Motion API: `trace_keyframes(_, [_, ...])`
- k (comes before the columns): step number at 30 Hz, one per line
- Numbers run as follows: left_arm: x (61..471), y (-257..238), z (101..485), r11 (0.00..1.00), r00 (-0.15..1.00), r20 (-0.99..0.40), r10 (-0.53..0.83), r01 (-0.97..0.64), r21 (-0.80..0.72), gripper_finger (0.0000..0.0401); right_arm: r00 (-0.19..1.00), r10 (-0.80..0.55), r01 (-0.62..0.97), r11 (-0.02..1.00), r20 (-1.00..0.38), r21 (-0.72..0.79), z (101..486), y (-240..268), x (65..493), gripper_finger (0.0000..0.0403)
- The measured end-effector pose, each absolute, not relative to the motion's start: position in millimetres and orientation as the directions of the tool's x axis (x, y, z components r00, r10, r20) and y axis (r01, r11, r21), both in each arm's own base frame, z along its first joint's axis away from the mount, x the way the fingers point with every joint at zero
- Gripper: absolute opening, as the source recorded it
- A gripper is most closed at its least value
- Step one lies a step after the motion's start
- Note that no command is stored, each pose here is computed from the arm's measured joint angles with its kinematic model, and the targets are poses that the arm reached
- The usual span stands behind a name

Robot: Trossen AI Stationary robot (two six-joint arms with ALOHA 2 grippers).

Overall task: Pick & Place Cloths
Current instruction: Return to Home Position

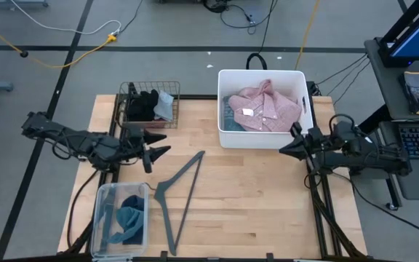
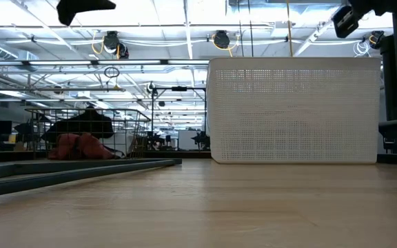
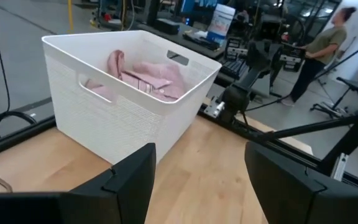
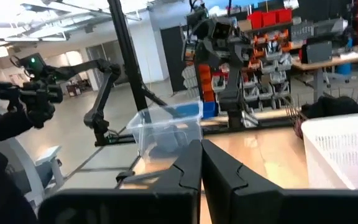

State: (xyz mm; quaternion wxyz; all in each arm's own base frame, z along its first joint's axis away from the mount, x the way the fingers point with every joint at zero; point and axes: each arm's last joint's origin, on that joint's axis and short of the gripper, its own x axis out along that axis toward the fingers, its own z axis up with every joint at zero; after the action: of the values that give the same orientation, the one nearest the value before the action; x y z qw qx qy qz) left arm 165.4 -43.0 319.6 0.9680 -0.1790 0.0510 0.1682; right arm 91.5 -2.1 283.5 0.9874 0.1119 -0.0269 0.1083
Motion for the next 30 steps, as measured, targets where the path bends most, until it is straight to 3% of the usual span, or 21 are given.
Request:
trace_keyframes(6, [141.9,-35.7,308.8,0.894,0.947,-0.121,0.297,-0.320,-0.312,0.0250,0.978,0.206,-0.203,0.951,0.011,0.233,276.0,-1.5,86.5,0.0000])
trace_keyframes(19, [118.7,-27.1,255.5,0.885,0.960,-0.043,0.278,-0.273,-0.377,0.0250,0.994,0.109,-0.107,0.964,0.006,0.244,256.5,-3.5,79.8,0.0000])
trace_keyframes(30, [111.7,-22.8,244.1,0.884,0.955,-0.042,0.294,-0.288,-0.368,0.0250,0.989,0.112,-0.133,0.956,0.094,0.263,224.5,-5.0,92.8,0.0000])
